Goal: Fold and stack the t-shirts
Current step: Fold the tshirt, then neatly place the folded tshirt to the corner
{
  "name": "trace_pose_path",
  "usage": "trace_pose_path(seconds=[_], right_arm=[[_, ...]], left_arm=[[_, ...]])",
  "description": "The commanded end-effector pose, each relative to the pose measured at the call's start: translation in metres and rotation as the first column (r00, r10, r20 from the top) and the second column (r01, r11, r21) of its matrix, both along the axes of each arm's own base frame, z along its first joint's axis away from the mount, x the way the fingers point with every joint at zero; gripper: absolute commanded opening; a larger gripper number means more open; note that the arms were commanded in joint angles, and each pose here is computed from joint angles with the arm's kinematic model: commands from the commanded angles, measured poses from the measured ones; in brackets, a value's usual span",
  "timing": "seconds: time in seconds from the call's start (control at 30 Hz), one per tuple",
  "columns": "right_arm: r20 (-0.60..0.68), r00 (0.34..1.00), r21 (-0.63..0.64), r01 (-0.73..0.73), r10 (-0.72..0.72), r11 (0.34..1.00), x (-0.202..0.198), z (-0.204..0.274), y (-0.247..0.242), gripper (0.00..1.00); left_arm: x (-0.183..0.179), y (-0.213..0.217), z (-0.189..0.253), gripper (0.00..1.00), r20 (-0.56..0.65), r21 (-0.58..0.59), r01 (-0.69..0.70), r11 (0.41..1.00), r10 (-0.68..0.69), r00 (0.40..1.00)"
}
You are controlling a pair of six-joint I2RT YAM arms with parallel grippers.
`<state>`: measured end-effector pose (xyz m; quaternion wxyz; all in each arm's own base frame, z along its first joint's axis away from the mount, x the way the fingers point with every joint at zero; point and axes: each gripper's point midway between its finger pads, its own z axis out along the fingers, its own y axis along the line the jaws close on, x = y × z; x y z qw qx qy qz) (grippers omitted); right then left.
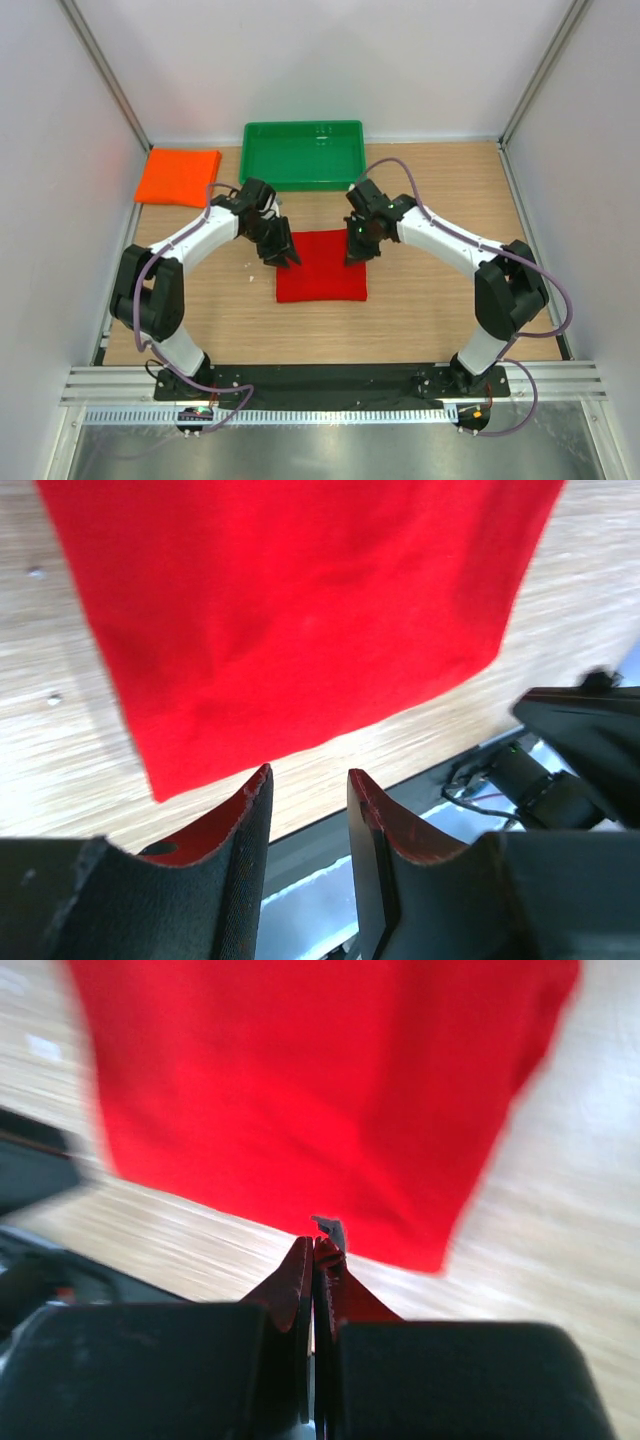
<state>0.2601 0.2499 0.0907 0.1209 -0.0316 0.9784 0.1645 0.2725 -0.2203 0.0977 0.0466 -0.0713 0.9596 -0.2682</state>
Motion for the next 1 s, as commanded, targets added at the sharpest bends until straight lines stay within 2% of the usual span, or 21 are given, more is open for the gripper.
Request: trace_pose_path(seconds=[0.0,0.1,0.13,0.17,0.2,0.23,0.27,0.3,0.4,0.53,0.67,0.77,0.9,0.97], right_arm=[[0.056,0.998,0.170,-0.010,0.000,0.985,0.028,0.034,0.028,0.01],[0.004,1.000,0.287,0.002,-0.003,0.958,0.028,0.022,0.038,0.01],[-0.061,0.998,0.300,0.040,-0.023,0.953,0.019,0.002,0.027,0.01],[-0.045,0.999,0.363,0.033,-0.018,0.931,0.027,0.011,0.034,0.01],[-0.083,0.996,0.459,0.016,0.025,0.888,0.014,0.000,0.037,0.01],[-0.098,0.995,0.499,0.028,0.024,0.866,0.011,-0.007,0.034,0.01],[-0.170,0.985,0.505,0.101,-0.016,0.857,0.001,-0.030,0.019,0.01],[-0.147,0.989,0.536,0.090,-0.012,0.840,0.003,-0.034,0.017,0.01],[-0.232,0.973,0.516,0.138,-0.017,0.846,-0.019,-0.068,-0.005,0.01],[-0.256,0.966,0.485,0.157,-0.032,0.860,-0.036,-0.073,-0.019,0.01],[-0.178,0.984,0.530,0.118,-0.025,0.840,-0.019,-0.032,-0.012,0.01],[-0.078,0.997,0.564,0.064,-0.024,0.823,0.019,0.007,0.001,0.01],[-0.077,0.996,0.550,0.073,-0.037,0.832,0.056,0.007,0.010,0.02],[-0.054,0.997,0.547,0.068,-0.046,0.834,0.074,0.011,0.013,0.04]], left_arm=[[0.002,-0.017,0.013,0.37,0.016,-0.104,0.013,0.994,-0.012,1.000],[-0.002,-0.017,0.008,0.35,-0.003,-0.105,0.006,0.995,-0.007,1.000],[-0.004,-0.015,0.009,0.35,0.003,-0.099,0.004,0.995,-0.003,1.000],[-0.004,-0.014,0.009,0.35,0.008,-0.095,0.002,0.995,-0.001,1.000],[-0.005,-0.013,0.010,0.36,0.012,-0.094,0.001,0.996,0.000,1.000],[-0.006,-0.012,0.009,0.35,0.009,-0.092,0.001,0.996,-0.001,1.000],[-0.008,-0.012,0.007,0.36,0.005,-0.090,0.004,0.996,-0.004,1.000],[-0.011,-0.011,0.004,0.36,-0.007,-0.083,0.007,0.997,-0.007,1.000],[-0.013,-0.008,0.000,0.35,-0.017,-0.073,0.005,0.997,-0.007,1.000],[-0.007,-0.003,0.006,0.35,0.004,-0.059,-0.007,0.998,0.007,1.000],[-0.001,-0.003,0.015,0.35,0.022,-0.054,0.002,0.999,-0.001,1.000],[-0.001,-0.005,0.013,0.35,0.010,-0.065,-0.001,0.998,0.002,1.000],[0.011,0.001,0.010,0.37,0.014,-0.057,-0.023,0.998,0.024,1.000],[0.022,0.004,0.017,0.43,0.048,-0.057,-0.032,0.998,0.034,0.998]])
